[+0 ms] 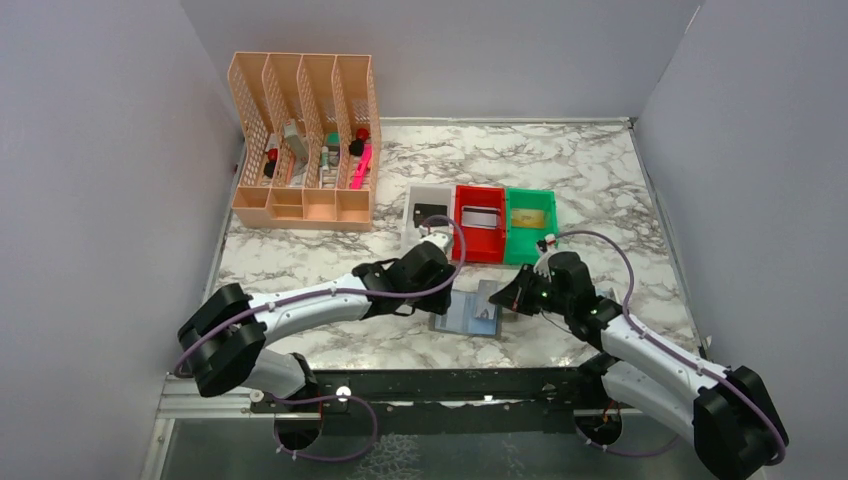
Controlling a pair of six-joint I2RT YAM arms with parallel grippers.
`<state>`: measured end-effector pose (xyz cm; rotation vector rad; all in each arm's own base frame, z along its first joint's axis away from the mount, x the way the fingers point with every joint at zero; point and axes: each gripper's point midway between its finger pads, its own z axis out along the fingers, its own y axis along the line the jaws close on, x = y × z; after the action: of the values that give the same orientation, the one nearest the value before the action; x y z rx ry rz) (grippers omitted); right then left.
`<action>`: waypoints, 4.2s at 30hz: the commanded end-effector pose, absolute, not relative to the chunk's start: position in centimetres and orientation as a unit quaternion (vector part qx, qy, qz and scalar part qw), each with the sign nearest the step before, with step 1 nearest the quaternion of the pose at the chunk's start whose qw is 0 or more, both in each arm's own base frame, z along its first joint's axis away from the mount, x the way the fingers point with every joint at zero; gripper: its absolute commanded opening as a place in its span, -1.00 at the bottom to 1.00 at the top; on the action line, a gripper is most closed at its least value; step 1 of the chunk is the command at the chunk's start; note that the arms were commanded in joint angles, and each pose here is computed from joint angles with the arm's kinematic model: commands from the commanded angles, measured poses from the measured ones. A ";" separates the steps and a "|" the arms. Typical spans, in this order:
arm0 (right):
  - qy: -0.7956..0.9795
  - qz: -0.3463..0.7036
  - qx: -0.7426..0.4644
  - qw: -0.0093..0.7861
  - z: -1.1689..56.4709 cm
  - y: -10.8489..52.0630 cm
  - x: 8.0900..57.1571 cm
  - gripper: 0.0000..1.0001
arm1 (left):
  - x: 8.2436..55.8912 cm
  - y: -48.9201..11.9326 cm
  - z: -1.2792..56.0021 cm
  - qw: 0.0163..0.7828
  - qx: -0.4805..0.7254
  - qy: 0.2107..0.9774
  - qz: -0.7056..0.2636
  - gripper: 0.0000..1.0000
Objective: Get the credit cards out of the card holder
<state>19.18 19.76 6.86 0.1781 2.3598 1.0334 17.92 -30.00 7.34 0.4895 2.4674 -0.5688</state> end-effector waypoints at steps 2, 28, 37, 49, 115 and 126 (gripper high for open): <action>0.856 0.413 0.017 0.312 9.3 20.6 19.7 -0.98 | 21.4 -26.5 10.0 0.318 0.147 0.917 -0.188 0.25; 0.811 0.239 -0.084 0.527 17.1 17.2 28.2 -0.97 | 25.3 -11.9 16.4 0.469 0.052 0.881 0.017 0.98; 0.788 0.178 -0.164 0.565 18.1 18.3 32.7 -0.96 | 25.1 -11.6 17.1 0.482 0.046 0.875 0.013 0.97; 0.753 0.017 -0.300 0.585 17.0 18.6 38.3 -0.98 | 25.1 -11.6 16.9 0.478 0.052 0.877 0.016 0.98; 0.766 -0.019 -0.374 0.523 11.5 22.8 41.1 -0.29 | 25.5 -11.1 15.6 0.453 0.056 0.889 0.041 0.97; 0.918 0.091 -0.180 0.341 5.8 23.7 36.2 -0.60 | 25.6 -11.2 15.5 0.451 0.057 0.890 0.041 0.97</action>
<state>38.82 23.69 9.11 -0.6676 2.1187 0.1576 25.16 -11.28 14.90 0.1477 2.2116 0.0907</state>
